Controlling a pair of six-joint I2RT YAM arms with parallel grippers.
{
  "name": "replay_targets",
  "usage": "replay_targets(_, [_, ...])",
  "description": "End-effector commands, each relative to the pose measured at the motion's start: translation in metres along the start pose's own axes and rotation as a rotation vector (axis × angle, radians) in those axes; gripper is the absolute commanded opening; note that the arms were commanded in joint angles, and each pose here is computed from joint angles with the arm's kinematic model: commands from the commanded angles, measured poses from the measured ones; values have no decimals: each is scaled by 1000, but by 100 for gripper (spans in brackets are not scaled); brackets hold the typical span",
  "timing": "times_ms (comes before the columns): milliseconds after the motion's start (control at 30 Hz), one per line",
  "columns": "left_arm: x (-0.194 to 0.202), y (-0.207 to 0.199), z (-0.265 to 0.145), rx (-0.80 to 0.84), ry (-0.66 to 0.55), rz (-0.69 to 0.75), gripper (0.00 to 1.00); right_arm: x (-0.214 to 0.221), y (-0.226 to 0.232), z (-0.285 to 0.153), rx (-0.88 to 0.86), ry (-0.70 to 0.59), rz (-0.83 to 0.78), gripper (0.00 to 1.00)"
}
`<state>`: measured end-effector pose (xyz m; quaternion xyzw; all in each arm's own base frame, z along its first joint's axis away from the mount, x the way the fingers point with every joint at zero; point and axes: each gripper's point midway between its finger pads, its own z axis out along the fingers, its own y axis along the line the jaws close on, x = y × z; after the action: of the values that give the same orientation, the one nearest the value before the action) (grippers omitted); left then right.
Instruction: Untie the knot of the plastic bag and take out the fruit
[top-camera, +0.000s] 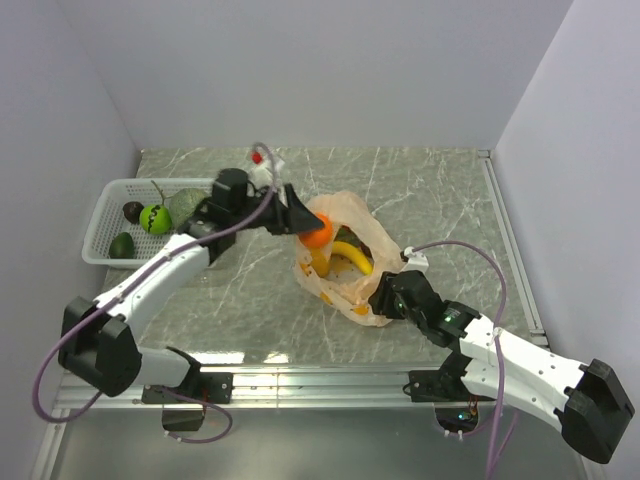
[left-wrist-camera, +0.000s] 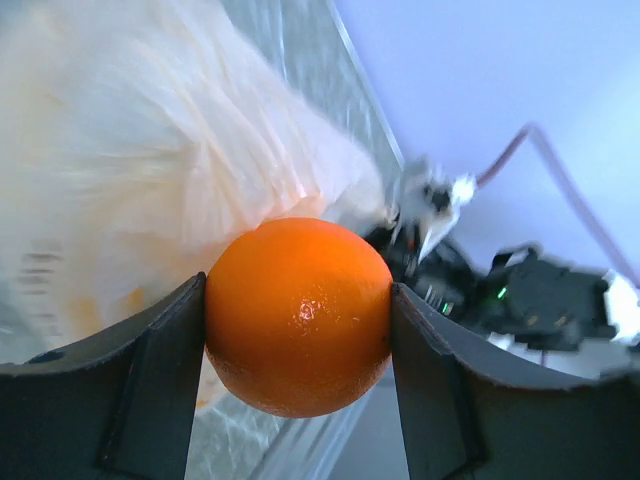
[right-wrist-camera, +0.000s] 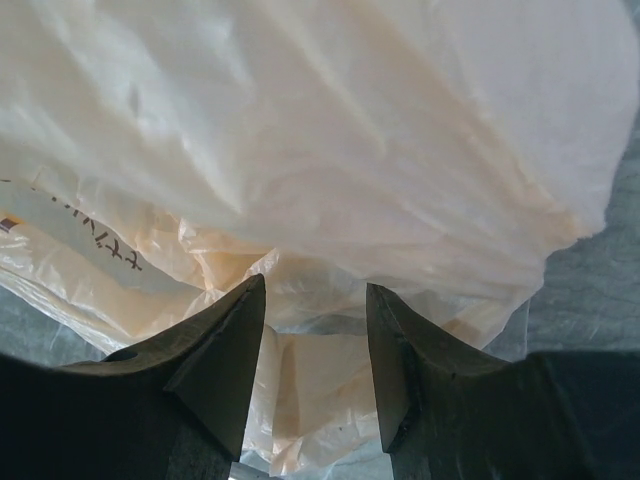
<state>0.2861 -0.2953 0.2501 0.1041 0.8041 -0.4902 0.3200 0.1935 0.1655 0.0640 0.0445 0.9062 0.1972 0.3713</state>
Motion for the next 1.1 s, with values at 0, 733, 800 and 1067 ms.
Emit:
replay_targets(0, [-65,-13,-46,58,-167,8,1,-15,6,-2,-10,-44,-9,52])
replay_targets(733, [-84,251,-300,-1268,-823,-295,90,-26,25,-8,-98,-61,-90,64])
replay_targets(800, [-84,250,-299,-1272,-800,-292,94,-28,25,-8,-97,-62,-97,66])
replay_targets(1067, [-94,145,-192,-944,-641,-49,89,-38,31,-14,-114,-95,-112,64])
